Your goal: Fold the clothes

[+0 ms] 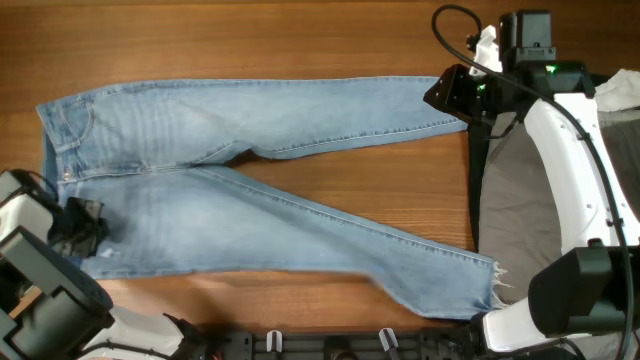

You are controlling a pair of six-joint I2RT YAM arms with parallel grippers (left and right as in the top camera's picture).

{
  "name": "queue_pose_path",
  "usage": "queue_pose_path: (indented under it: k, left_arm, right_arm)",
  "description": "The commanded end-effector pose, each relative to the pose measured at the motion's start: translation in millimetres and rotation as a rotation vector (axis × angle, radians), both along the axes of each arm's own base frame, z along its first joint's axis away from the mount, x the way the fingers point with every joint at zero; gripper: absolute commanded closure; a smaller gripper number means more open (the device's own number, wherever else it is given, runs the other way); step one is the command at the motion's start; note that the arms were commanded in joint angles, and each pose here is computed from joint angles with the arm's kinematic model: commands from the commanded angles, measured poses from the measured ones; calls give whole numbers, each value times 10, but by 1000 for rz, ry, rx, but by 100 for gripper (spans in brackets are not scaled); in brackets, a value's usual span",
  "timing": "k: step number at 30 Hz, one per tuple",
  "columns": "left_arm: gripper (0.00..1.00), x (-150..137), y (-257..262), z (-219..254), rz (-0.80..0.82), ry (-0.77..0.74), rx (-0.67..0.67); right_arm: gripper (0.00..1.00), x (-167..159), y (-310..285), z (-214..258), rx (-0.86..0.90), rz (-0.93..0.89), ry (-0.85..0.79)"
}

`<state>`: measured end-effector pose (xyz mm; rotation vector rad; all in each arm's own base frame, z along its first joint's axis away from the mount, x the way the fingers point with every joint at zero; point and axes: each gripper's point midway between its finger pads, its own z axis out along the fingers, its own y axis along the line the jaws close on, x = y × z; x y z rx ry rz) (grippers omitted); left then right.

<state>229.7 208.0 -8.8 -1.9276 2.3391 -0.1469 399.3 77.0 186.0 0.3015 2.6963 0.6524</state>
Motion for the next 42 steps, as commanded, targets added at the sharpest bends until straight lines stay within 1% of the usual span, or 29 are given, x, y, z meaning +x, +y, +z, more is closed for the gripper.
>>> queue_pose_path:
  k: [1,3,4,5,6,7,8,9,10,11,12,14,15,16,17,19,21,23,25,27,29,31,34,37,38,39,40,41,42]
  left_arm:
    - [96,-316,462,-377,213,44,38]
    - [96,-108,698,-184,178,-67,50]
    - [96,139,686,-14,114,-171,3]
    - [92,266,639,84,84,-223,-35]
    - [87,360,573,191,58,-251,-71]
    - [82,412,521,287,12,-260,-84]
    - [79,448,478,383,-25,-261,-84]
    - [76,485,449,485,-44,-268,-75]
    - [76,516,427,583,-56,-278,-63]
    - [74,552,378,720,-78,-291,-47]
    - [74,585,292,863,-101,-308,-35]
    - [74,712,-34,1204,-204,-374,-34]
    - [76,761,-285,1369,-298,-394,-31]
    - [77,788,-493,1464,-392,-397,-23]
    - [77,830,-838,1555,-559,-400,-16]
    - [79,866,-1477,1510,-844,-362,-45]
    - [78,855,-1991,1267,-1057,-274,-46]
    - [71,890,-2440,1085,-1203,-263,-64]
    - [69,1185,-2755,965,-1313,-335,7]
    - [69,1623,-3080,932,-1389,-493,92]
    - [69,1868,-3303,866,-1430,-583,134]
    - [69,2012,-3493,626,-1448,-613,128]
    - [70,2058,-3636,127,-1459,-594,60]
    - [79,2067,-3527,-288,-1443,-517,81]
    - [80,2129,-3366,-400,-1403,-470,151]
    - [80,2279,-3061,-513,-1286,-416,254]
    - [74,2483,-2709,-551,-1109,-402,285]
    - [70,2624,-2568,-519,-1033,-439,247]
    - [71,2788,-2453,-448,-1000,-496,207]
  right_arm:
    - [53,-40,81,-116,-39,70,7]
    - [48,-109,242,-223,-54,147,5]
    - [47,-153,362,-378,-74,175,13]
    - [48,-182,316,-514,-117,112,55]
    - [56,-313,106,-727,-196,-89,182]
    - [49,-481,-27,-867,-236,-202,282]
    - [39,-579,-44,-970,-241,-204,322]
    - [36,-610,-74,-1066,-248,-182,324]
    - [36,-577,-59,-1106,-240,-145,299]
    - [39,-476,52,-1142,-200,-35,224]
    - [53,-363,157,-1171,-161,35,144]
    - [80,-178,184,-1261,-142,5,81]
    - [87,-137,242,-1331,-115,17,82]
    - [87,-155,285,-1403,-92,30,104]
    - [76,-230,292,-1499,-89,36,151]
    - [66,-295,266,-1514,-103,63,168]
    - [63,-261,242,-1326,-91,49,127]
    - [62,-225,244,-1089,-67,36,68]
    - [62,-224,244,-999,-63,31,47]
    - [62,-265,239,-1015,-66,32,66]
    - [62,-341,229,-1045,-70,34,100]
    - [61,-413,220,-1070,-74,37,131]
    - [60,-476,211,-1090,-78,38,159]
    - [58,-473,212,-1089,-70,16,167]
    - [57,-473,213,-1089,-65,4,172]
    - [57,-478,220,-1087,-59,-2,177]
    - [57,-494,223,-1092,-60,0,184]
    - [55,-518,220,-1099,-62,1,194]
    - [53,-550,217,-1108,-64,1,208]
